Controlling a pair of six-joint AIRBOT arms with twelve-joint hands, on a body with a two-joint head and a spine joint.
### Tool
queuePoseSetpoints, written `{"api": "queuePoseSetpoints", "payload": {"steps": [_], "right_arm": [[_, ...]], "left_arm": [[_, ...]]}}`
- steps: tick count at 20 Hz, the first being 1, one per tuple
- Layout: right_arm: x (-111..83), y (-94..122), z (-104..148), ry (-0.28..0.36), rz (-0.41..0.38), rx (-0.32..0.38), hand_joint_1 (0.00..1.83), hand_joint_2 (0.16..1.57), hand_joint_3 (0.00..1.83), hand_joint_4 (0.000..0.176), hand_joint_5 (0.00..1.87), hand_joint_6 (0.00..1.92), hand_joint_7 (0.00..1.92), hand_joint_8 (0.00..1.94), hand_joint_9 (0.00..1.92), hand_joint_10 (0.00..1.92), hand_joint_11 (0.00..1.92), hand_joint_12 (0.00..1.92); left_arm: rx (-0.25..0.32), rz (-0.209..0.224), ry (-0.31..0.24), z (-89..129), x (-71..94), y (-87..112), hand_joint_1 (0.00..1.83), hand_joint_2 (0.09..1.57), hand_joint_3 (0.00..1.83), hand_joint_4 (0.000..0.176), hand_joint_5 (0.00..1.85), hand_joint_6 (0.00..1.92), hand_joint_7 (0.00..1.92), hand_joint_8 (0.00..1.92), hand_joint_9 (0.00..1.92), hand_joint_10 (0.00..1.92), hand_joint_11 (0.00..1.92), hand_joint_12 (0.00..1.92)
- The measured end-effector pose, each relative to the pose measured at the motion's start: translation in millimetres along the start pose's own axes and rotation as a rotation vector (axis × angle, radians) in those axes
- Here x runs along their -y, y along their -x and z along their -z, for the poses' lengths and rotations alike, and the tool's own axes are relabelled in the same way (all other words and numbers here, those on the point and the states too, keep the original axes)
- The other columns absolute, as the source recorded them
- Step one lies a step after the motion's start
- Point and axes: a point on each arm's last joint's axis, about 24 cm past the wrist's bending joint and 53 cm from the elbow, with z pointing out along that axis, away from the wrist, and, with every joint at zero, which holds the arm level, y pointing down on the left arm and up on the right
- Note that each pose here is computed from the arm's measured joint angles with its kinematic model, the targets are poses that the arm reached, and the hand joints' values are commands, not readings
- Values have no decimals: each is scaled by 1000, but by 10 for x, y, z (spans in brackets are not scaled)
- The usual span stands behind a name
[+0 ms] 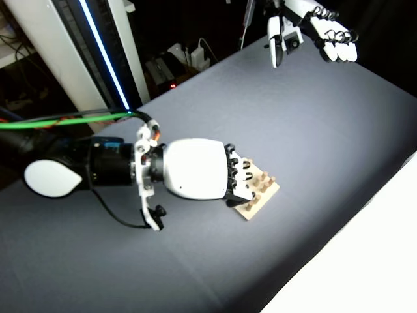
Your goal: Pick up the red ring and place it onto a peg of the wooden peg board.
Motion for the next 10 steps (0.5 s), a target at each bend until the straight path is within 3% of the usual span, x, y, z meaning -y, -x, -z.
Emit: {"api": "queuePoseSetpoints", "payload": {"steps": [1,2,3,4,5,6,8,10], "right_arm": [[1,0,0,-1,-1,0,1264,1093,0,0,1141,589,951,1233,778,1274,520,1567],[0,1,0,0,-1,0,1253,1091,1,0,1120,659,966,1176,760,1214,423,1544],[1,0,0,0,0,0,1350,1113,0,0,1030,819,974,1129,801,1261,449,1503],[1,0,0,0,0,0,1350,1113,0,0,1030,819,974,1129,801,1261,449,1503],[0,-3,0,0,2,-1,1377,1115,0,0,979,904,949,1123,875,1246,654,1423],[-11,-14,-7,3,3,-3,1377,1115,0,0,979,904,949,1123,875,1246,654,1423],[-56,-60,-50,15,-2,-8,1384,1091,0,0,951,1015,1051,891,950,1116,709,1295],[-88,-77,-70,24,-5,-8,1387,1084,0,0,950,1019,1070,851,973,1088,734,1280]], "left_arm": [[0,0,1,0,-1,0,751,1102,0,7,215,1,187,2,158,3,0,453],[2,1,2,0,-4,4,752,1108,2,6,215,1,187,1,154,1,0,442],[2,1,2,0,-5,6,763,1109,1,18,210,1,176,2,139,3,0,378],[2,1,2,0,-4,4,763,1109,1,18,210,1,176,2,139,3,0,378],[1,0,1,0,-3,2,774,1108,0,8,214,2,180,3,146,4,0,379],[0,1,1,0,-3,0,774,1108,0,8,214,2,180,3,146,4,0,379],[2,1,3,0,-7,5,739,1108,0,13,215,1,184,2,153,4,0,412],[1,0,1,0,-2,1,720,1109,0,18,210,0,185,2,156,4,0,421]]}}
